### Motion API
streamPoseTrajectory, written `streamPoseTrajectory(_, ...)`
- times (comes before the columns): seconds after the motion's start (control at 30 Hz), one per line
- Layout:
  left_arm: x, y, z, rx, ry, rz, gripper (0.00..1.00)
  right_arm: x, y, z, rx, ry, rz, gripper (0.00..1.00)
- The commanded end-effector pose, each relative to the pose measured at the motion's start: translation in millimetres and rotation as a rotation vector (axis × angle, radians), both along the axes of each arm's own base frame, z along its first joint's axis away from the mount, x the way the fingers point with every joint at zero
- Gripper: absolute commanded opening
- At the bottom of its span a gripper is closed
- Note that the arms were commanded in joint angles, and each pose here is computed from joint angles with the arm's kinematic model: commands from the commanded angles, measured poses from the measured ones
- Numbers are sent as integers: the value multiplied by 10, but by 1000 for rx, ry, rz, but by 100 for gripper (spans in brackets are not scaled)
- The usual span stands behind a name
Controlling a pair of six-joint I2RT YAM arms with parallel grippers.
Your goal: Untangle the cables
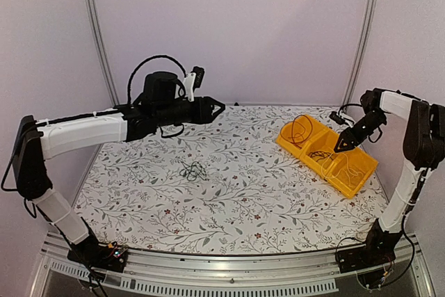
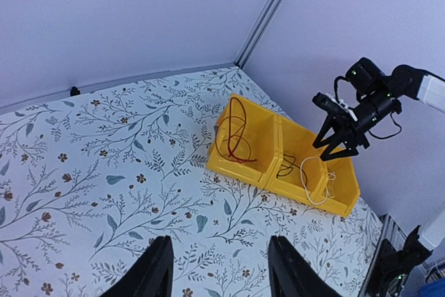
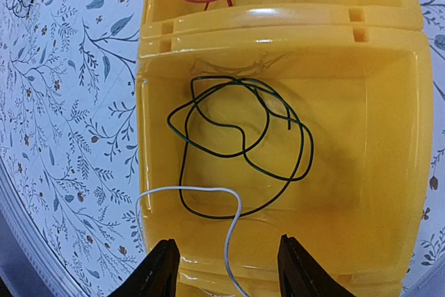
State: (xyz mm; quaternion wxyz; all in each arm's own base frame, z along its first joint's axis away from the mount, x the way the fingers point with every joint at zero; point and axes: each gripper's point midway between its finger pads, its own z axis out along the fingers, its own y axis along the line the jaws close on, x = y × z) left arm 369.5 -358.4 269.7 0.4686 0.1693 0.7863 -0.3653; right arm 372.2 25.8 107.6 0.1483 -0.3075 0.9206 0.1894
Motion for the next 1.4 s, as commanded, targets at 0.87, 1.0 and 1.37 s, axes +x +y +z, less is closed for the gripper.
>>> streamPoseTrajectory(0.87,-40,204,66,-42,3,65,46,-75,140,-101,-2,111,70,6)
streamPoseTrajectory(1.0,-30,204,44,-35,-1,64,46,-157,149,147,-9,66,94,2)
streamPoseTrajectory(1.37,-35,131,-129,-44,34,37,46,-729,-211,277,-228,-21,196,0)
